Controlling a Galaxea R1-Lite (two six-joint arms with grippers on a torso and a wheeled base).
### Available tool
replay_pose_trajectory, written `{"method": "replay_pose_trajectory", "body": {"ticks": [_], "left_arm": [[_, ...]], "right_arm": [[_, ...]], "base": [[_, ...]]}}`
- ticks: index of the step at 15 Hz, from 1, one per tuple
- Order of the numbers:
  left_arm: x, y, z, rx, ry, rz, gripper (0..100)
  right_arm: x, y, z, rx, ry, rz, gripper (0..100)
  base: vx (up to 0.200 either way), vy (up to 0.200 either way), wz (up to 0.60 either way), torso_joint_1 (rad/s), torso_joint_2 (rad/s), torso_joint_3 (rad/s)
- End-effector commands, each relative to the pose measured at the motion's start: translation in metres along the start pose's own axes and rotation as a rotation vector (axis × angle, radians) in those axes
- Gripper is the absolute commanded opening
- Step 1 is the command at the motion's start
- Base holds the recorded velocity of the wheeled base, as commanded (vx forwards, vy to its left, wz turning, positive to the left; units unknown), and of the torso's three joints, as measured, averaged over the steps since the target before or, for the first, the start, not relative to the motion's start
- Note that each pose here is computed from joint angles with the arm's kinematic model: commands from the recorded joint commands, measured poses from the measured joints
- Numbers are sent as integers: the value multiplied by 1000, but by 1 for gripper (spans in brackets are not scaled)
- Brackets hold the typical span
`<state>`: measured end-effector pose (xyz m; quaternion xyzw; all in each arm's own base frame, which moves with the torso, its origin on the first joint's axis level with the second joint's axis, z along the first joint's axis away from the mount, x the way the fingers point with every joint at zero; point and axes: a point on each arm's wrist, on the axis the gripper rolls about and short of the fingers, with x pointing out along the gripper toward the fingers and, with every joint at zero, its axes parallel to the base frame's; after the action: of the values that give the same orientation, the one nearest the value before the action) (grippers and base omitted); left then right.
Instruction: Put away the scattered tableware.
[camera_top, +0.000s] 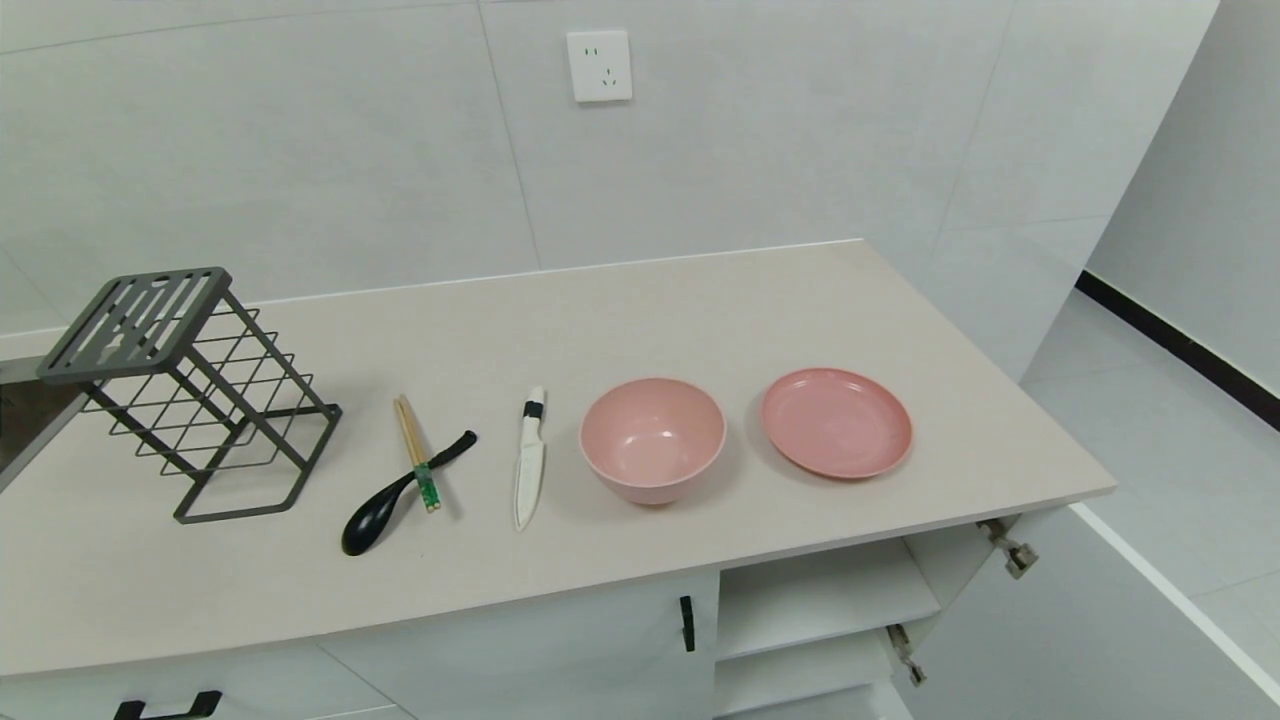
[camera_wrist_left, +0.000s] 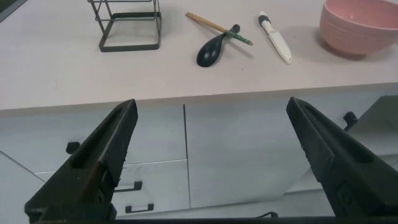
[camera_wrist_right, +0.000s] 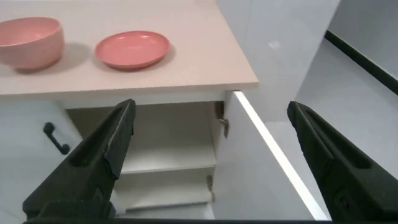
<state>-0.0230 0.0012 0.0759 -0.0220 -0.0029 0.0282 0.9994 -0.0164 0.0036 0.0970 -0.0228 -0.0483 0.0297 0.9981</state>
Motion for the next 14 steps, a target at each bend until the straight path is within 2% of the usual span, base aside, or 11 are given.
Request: {"method": "replay_pose_trajectory", "body": {"ticks": [1,3,7,9,14], "left_arm": [[0,0,0,6,1,0,100],[0,0,0,6,1,0,100],[0,0,0,-4,0,0,100],[0,0,0,-4,0,0,100],[0,0,0,-5,1,0,100]], "right_arm": [[4,1,19,-2,-2,124,100],[21,0,38,15,75,219,100],[56,2,50,41,231,390,100],[79,5,54,31,283,417,100],[140,10,44,6,339,446,100]], "base": [[0,0,0,0,0,0],[0,0,0,0,0,0],[0,0,0,0,0,0],[0,0,0,0,0,0],[0,0,0,0,0,0]]}}
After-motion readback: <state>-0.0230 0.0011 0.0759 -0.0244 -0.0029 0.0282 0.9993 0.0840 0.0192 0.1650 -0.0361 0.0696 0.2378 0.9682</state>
